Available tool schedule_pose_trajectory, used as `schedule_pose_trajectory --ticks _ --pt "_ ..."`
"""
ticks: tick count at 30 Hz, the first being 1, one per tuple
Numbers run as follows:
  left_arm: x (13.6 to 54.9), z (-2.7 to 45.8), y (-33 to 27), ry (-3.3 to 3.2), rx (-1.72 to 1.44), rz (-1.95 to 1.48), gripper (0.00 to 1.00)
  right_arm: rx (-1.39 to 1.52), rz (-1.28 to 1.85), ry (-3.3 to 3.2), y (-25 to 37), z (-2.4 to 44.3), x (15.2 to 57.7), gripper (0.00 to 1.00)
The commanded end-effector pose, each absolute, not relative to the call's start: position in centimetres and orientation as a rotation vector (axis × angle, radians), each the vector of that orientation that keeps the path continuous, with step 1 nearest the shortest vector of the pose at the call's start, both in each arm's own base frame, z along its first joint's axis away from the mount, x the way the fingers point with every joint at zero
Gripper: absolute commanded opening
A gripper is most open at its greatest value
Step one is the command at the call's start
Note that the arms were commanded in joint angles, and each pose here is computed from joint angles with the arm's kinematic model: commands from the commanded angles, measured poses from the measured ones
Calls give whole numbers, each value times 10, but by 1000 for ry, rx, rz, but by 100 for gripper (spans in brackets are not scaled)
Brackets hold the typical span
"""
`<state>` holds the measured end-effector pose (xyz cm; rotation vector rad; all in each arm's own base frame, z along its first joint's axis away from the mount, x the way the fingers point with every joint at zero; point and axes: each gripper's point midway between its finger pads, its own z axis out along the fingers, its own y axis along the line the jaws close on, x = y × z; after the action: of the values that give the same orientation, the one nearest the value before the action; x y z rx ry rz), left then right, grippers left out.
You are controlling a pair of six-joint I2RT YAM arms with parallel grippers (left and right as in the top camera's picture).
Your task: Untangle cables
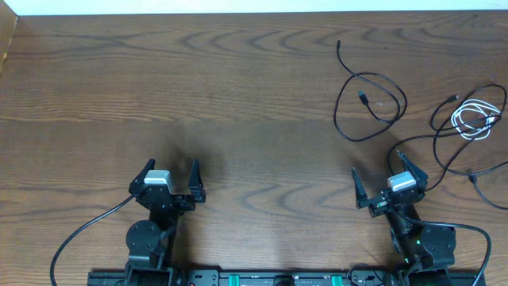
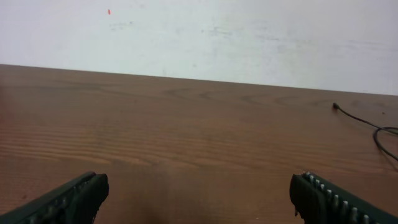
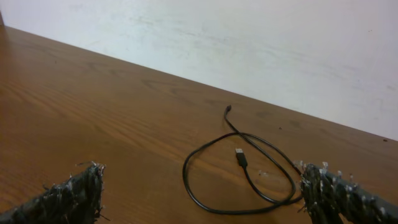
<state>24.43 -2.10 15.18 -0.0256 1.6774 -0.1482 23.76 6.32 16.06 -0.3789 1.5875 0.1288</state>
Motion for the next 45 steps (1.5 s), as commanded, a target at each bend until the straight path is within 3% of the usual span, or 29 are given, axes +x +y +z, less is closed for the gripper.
schedule_pose_trajectory --ticks 1,45 --pt "243 136 -14 1728 -42 -97 98 -376 143 1589 65 160 237 99" --pt "243 136 -14 1728 -42 -96 98 -376 143 1589 65 160 237 99"
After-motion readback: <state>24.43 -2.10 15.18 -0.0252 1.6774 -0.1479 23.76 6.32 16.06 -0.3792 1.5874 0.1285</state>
